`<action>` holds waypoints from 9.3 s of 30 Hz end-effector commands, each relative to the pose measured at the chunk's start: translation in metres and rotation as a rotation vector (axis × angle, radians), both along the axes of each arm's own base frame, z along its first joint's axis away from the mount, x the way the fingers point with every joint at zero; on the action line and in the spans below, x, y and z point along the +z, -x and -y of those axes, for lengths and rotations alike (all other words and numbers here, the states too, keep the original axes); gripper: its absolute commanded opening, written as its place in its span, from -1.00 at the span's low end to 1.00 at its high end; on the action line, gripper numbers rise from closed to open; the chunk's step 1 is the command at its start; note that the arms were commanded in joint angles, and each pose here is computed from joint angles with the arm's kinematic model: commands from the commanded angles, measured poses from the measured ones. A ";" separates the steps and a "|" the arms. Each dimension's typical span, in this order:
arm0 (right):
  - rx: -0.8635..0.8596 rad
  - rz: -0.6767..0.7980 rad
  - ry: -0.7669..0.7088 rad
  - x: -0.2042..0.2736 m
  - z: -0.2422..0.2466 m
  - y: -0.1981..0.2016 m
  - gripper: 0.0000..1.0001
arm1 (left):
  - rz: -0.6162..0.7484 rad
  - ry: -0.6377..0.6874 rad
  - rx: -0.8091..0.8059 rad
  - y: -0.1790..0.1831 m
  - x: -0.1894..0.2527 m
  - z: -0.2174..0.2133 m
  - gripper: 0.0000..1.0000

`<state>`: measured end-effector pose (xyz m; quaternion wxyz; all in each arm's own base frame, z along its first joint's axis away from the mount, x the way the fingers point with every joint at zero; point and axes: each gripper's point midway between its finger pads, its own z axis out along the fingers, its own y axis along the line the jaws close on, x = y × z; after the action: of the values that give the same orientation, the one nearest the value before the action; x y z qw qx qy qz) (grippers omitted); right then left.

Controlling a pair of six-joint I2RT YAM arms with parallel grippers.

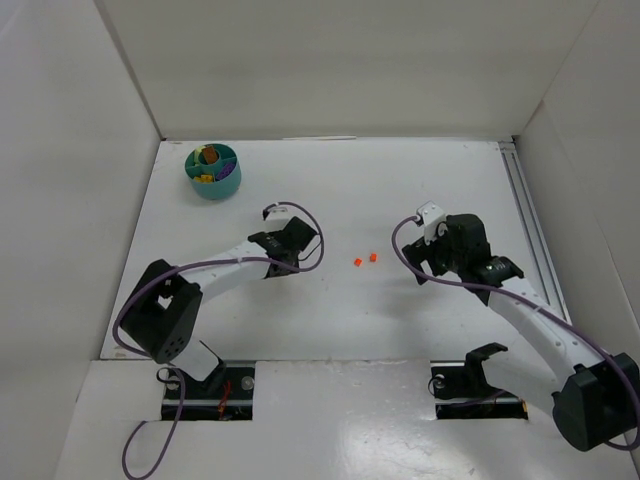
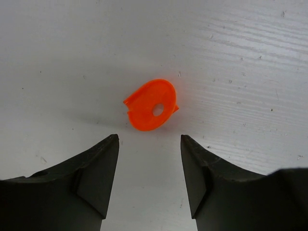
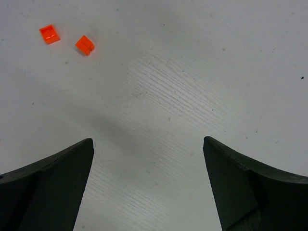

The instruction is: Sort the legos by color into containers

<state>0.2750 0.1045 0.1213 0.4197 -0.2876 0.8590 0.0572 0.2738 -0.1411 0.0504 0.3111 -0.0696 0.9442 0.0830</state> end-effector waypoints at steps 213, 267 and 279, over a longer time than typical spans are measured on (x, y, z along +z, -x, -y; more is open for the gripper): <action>-0.370 0.100 -0.104 0.029 0.089 0.006 0.99 | 0.030 0.185 -0.568 -0.038 -0.023 0.224 -0.54; -0.345 0.188 -0.012 0.071 0.101 -0.106 0.99 | 0.537 0.032 0.310 -0.336 0.178 -0.130 -0.75; -0.367 0.168 -0.006 0.063 0.104 -0.119 0.99 | 0.499 -0.042 0.320 -0.343 0.151 -0.143 -0.63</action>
<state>0.3763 0.0056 0.1549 0.4554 -0.1388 0.8789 -0.0282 0.6118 -0.0053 0.1869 0.5017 -0.2277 0.8268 0.1136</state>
